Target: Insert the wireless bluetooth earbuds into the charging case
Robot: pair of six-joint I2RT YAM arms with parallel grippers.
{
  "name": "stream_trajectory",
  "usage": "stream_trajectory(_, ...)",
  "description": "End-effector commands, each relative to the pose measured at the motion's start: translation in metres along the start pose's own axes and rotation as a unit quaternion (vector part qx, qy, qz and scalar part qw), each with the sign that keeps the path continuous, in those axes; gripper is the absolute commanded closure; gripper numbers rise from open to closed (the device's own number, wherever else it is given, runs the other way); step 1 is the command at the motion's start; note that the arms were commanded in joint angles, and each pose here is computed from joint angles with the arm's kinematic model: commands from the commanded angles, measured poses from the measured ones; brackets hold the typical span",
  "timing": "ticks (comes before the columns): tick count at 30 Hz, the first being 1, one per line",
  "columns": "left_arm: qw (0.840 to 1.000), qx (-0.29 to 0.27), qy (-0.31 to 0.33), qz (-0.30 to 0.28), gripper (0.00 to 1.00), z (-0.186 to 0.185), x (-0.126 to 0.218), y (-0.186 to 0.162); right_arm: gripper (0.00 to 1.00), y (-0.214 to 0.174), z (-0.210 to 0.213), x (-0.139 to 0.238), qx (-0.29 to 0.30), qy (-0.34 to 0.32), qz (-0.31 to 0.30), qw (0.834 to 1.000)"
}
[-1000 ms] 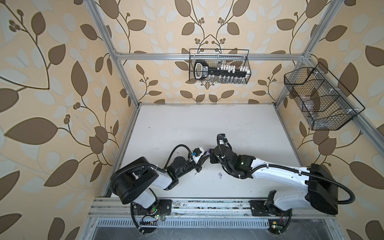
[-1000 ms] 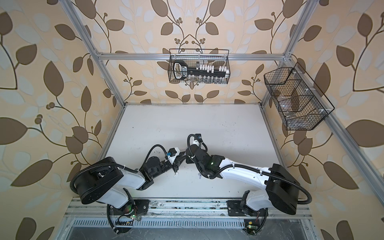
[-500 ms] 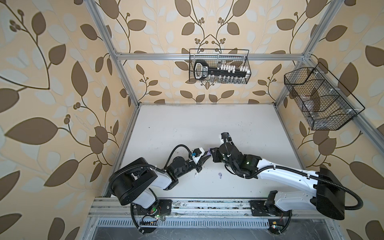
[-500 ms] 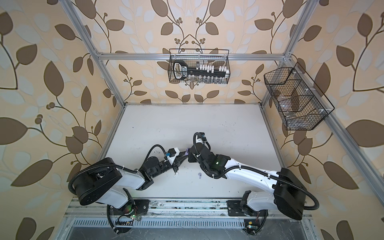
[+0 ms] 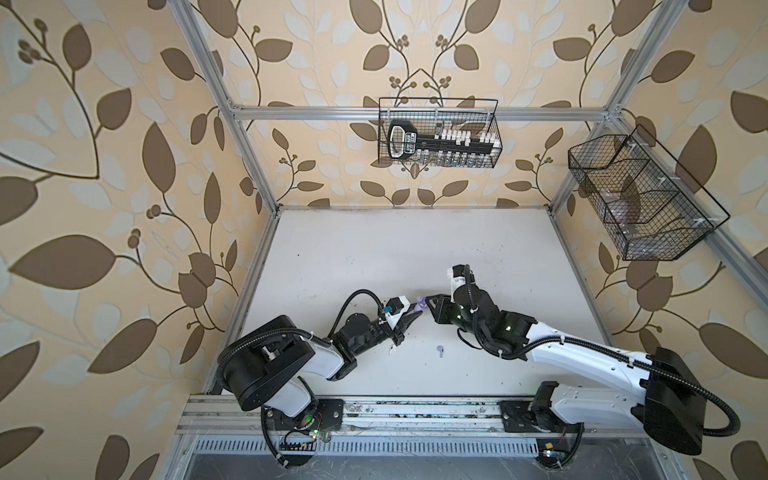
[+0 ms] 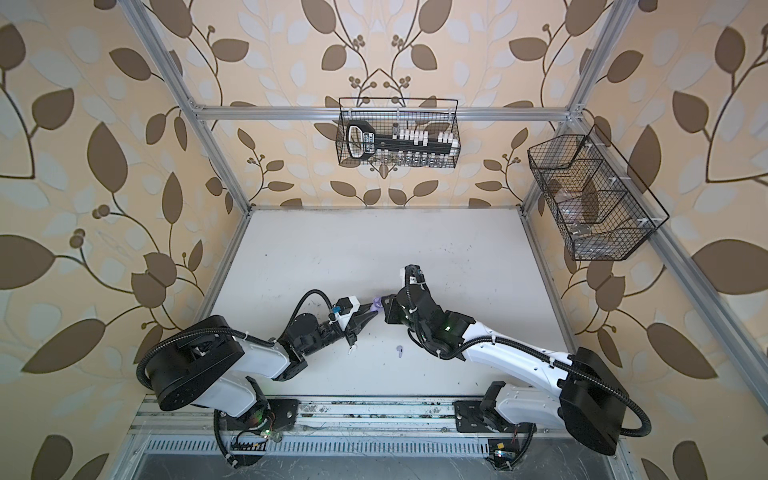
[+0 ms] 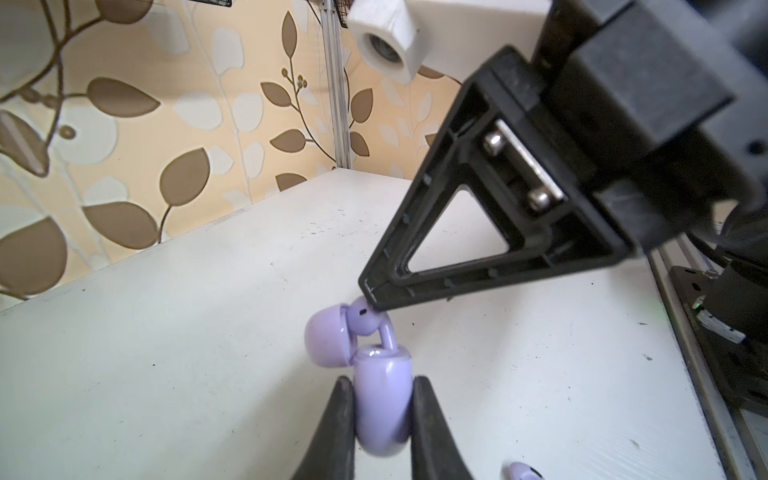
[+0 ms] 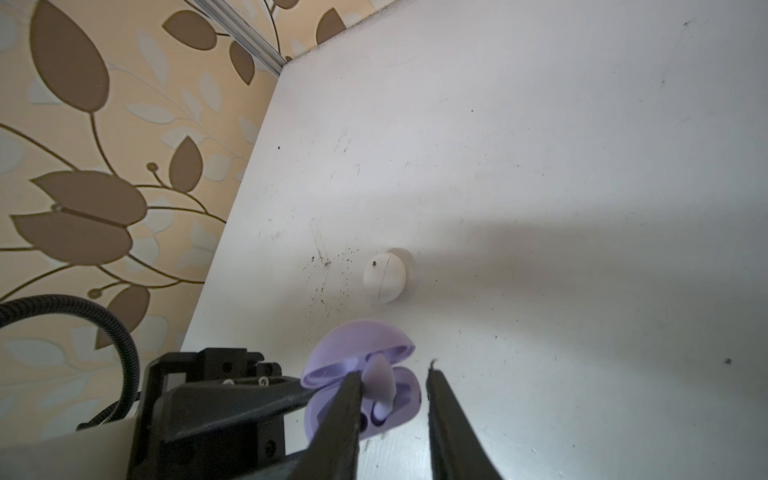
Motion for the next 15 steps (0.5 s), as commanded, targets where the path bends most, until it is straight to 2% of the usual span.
stream_trajectory(1, 0.998, -0.020, -0.006, -0.056, 1.00, -0.0006, 0.0033, 0.0275, 0.72, -0.0050, 0.0024, -0.0027, -0.009, 0.016, 0.009, 1.000)
stream_trajectory(7, 0.998, -0.020, -0.006, -0.058, 1.00, -0.0010, 0.0038, 0.0287, 0.75, -0.0041, 0.0011, -0.0048, -0.019, 0.027, 0.008, 0.999)
stream_trajectory(15, 0.998, -0.019, -0.006, -0.057, 1.00, -0.0007, 0.0042, 0.0284, 0.84, -0.0055, 0.0027, -0.0054, -0.027, 0.038, 0.010, 0.999)
Point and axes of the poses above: each gripper's point midway between its finger pads, its own x axis back along the fingers, its own z axis along the line the jaws close on, y = z × x, the point moved 3 cm from there along x, back along the fingers, and after that the axes turned 1 degree about x, right-handed, at the moved point
